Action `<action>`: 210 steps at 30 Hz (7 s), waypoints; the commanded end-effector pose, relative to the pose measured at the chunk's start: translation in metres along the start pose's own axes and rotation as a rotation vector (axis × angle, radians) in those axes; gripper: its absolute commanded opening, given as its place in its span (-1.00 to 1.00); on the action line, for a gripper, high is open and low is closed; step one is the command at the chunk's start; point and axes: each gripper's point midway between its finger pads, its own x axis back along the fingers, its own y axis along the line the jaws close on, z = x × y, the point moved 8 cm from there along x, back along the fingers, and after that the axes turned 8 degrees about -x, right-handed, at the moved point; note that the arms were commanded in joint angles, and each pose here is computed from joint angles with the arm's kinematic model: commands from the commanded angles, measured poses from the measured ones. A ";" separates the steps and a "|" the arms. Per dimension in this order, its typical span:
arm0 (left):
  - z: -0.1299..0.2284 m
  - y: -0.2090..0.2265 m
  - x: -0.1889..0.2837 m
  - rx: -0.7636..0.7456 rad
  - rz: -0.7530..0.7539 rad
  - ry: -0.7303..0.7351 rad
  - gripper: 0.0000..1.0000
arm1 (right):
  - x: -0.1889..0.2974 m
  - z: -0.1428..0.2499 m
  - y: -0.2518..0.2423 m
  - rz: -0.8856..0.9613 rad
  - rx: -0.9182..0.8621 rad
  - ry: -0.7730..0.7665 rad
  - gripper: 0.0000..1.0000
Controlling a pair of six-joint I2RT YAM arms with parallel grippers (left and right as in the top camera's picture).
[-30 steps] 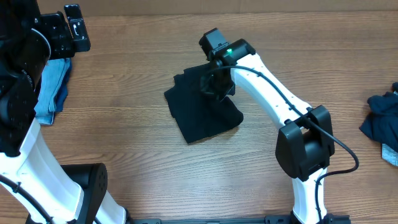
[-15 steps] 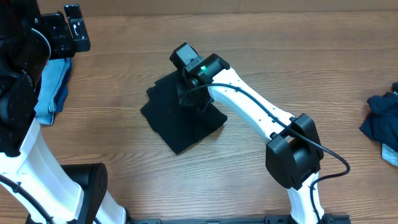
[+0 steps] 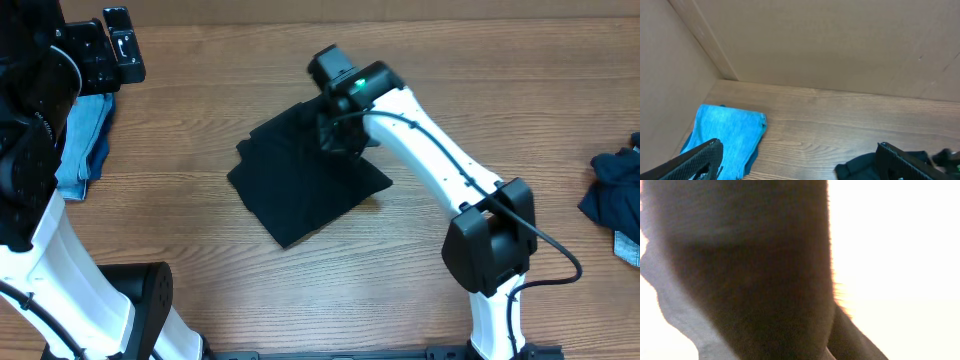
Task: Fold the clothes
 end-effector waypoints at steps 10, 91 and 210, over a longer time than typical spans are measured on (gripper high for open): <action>0.000 0.001 -0.001 0.006 -0.012 0.002 1.00 | 0.047 -0.027 -0.057 0.142 -0.102 -0.158 -0.92; 0.000 0.001 -0.002 0.006 -0.012 0.003 1.00 | -0.030 -0.015 0.063 -0.329 0.338 0.040 0.15; 0.000 0.001 -0.002 0.006 -0.012 0.003 1.00 | -0.034 -0.046 0.017 -0.499 0.065 -0.050 -0.92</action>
